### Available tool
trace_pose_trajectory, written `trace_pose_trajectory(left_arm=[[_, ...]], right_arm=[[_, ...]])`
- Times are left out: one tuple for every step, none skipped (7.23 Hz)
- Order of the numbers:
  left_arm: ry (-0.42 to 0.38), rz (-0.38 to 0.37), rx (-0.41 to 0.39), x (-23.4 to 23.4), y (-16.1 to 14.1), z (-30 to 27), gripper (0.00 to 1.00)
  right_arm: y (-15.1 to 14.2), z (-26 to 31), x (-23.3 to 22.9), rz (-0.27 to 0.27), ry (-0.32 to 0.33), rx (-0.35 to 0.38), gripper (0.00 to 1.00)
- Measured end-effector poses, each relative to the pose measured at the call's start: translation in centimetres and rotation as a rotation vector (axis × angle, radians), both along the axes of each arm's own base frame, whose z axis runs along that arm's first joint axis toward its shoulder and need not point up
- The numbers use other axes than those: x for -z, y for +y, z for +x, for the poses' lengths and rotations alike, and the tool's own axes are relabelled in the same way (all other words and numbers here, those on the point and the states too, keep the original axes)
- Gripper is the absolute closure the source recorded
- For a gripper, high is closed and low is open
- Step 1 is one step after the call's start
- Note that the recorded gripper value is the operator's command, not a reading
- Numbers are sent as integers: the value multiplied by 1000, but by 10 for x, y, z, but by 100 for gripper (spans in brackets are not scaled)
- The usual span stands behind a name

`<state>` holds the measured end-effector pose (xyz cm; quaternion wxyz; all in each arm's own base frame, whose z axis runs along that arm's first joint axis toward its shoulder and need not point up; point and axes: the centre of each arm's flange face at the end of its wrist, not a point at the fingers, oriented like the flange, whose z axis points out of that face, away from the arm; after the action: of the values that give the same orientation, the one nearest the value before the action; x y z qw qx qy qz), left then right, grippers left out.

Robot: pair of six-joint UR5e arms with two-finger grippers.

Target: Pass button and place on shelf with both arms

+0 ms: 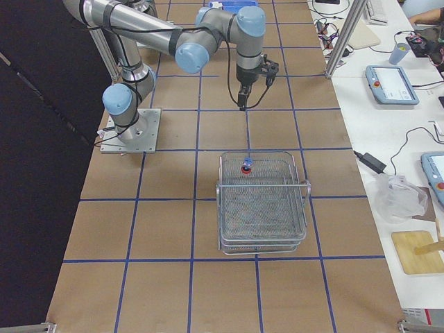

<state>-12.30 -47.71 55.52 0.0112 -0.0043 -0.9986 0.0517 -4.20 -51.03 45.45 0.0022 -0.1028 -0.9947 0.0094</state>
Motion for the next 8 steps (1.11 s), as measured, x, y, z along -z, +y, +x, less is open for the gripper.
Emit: trace_pose_trajectory(left_arm=[[1, -3, 0, 0, 1, 0, 0], [1, -5, -1, -1, 1, 0, 0], [1, -6, -2, 0, 0, 1, 0], [0, -8, -2, 1, -3, 1, 0], [0, -12, -2, 2, -4, 0, 0], [1, -14, -2, 2, -4, 0, 0], [2, -15, -2, 2, -4, 0, 0], [3, -15, -2, 2, -4, 0, 0]], right_arm=[[1, 56, 0, 13, 1, -99, 0], [6, 104, 0, 15, 3, -187, 0], [14, 133, 0, 22, 3, -240, 0], [25, 146, 1, 36, 0, -269, 0], [37, 150, 3, 51, -1, -279, 0], [52, 152, 5, 72, -4, -278, 0], [66, 154, 5, 87, -8, -278, 0], [76, 157, -1, 81, -8, -283, 0]])
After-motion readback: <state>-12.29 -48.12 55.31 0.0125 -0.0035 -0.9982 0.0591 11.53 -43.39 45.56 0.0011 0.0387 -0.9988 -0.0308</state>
